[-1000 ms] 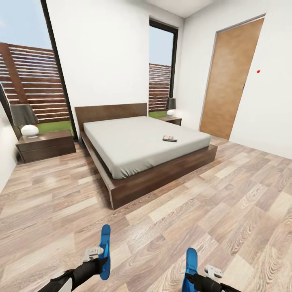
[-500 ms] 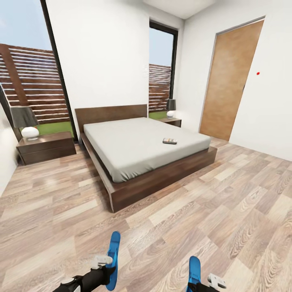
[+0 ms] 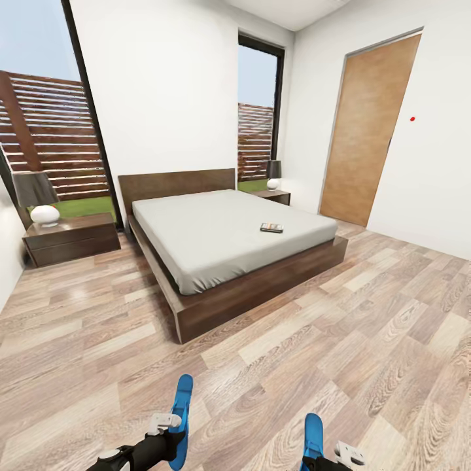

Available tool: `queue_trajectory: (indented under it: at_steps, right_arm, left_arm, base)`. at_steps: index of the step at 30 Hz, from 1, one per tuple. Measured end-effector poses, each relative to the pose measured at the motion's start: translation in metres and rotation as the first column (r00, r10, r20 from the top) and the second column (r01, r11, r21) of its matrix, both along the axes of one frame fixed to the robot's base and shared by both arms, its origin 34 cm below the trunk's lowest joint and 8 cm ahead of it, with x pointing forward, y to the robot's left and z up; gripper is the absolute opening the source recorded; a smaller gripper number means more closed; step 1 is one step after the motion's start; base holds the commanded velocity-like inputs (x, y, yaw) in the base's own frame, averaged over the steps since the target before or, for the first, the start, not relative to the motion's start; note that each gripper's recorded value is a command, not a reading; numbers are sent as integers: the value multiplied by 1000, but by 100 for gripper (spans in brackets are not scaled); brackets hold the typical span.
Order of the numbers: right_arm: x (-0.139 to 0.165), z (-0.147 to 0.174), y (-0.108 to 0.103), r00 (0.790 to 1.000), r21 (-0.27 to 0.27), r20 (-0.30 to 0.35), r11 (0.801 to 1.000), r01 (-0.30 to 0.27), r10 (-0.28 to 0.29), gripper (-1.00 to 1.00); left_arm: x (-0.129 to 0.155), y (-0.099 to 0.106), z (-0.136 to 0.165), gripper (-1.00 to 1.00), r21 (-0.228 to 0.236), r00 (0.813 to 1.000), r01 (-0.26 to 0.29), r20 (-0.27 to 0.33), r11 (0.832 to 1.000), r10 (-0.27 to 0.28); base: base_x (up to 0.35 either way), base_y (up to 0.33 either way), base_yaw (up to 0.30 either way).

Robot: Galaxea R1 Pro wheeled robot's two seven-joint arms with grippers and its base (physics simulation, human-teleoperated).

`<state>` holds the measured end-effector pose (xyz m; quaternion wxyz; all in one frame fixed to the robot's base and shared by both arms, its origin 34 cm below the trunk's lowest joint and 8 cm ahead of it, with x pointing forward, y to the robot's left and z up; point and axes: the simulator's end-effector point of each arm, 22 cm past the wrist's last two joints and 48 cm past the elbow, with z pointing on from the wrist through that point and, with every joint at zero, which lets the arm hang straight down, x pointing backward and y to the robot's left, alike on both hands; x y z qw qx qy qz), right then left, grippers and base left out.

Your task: In the bedroom, move the book from the bed onto either nightstand, and place the two sandals side by side next to the bed.

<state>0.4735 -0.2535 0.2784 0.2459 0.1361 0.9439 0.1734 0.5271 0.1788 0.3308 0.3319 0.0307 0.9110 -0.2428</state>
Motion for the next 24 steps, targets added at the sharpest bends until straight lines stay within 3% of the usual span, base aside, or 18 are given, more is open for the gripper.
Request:
queue_trajectory:
  at_steps: [24]
  right_arm:
    - [-1,-1,0,1000,1,-8,1000,-1,1,-100]
  left_arm:
    - [0,0,0,-100,-4,1000,-7,-1,1000,7]
  base:
    - [0,0,-294]
